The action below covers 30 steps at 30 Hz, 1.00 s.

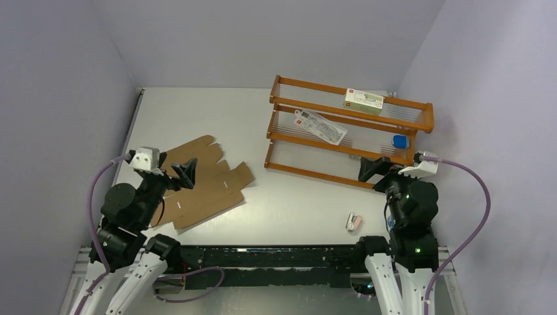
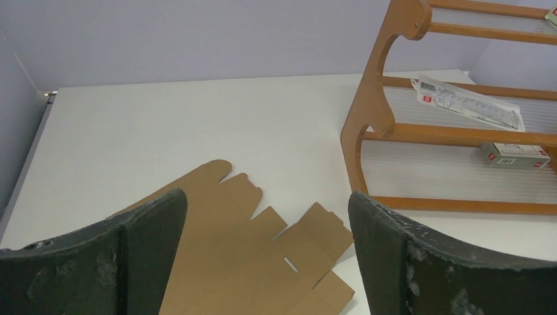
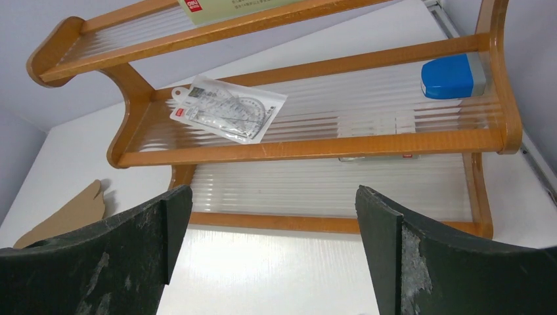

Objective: Fold the paper box

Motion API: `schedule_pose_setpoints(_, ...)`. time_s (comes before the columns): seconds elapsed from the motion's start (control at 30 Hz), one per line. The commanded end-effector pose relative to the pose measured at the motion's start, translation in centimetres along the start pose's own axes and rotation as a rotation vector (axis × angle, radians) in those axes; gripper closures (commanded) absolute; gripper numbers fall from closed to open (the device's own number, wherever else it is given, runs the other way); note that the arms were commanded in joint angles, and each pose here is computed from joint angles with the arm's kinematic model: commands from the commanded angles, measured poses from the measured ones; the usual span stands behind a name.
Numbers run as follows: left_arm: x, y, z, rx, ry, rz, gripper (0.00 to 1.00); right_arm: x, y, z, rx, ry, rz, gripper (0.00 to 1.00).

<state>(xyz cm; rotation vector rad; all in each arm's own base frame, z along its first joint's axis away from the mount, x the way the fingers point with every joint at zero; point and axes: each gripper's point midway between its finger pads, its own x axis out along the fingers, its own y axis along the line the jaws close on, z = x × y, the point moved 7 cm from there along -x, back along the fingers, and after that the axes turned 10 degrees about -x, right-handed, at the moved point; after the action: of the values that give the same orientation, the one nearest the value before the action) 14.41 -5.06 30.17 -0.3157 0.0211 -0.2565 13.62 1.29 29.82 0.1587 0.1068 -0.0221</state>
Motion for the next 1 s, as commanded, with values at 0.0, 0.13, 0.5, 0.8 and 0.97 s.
schedule_pose_setpoints(0.0,0.4,0.0,-0.4,0.019,0.026,-0.008,0.03,0.0,0.2,0.8,-0.003,-0.005,0.008,0.0)
schedule_pose_setpoints(0.13,0.7,-0.1,-0.7,0.025,0.045,-0.01,0.03,0.0,0.2,0.7,-0.007,0.001,0.005,0.0)
schedule_pose_setpoints(0.5,1.1,0.1,-0.9,0.031,0.062,0.005,0.03,1.2,1.0,-0.4,0.002,0.089,0.079,0.0)
schedule_pose_setpoints(0.8,1.0,0.2,-0.9,0.034,0.056,0.012,0.03,4.1,1.7,-3.8,0.048,0.32,0.129,0.0)
schedule_pose_setpoints(0.97,1.1,0.3,-0.8,0.035,0.05,0.026,0.03,5.2,1.9,-6.1,0.078,0.416,0.127,0.0)
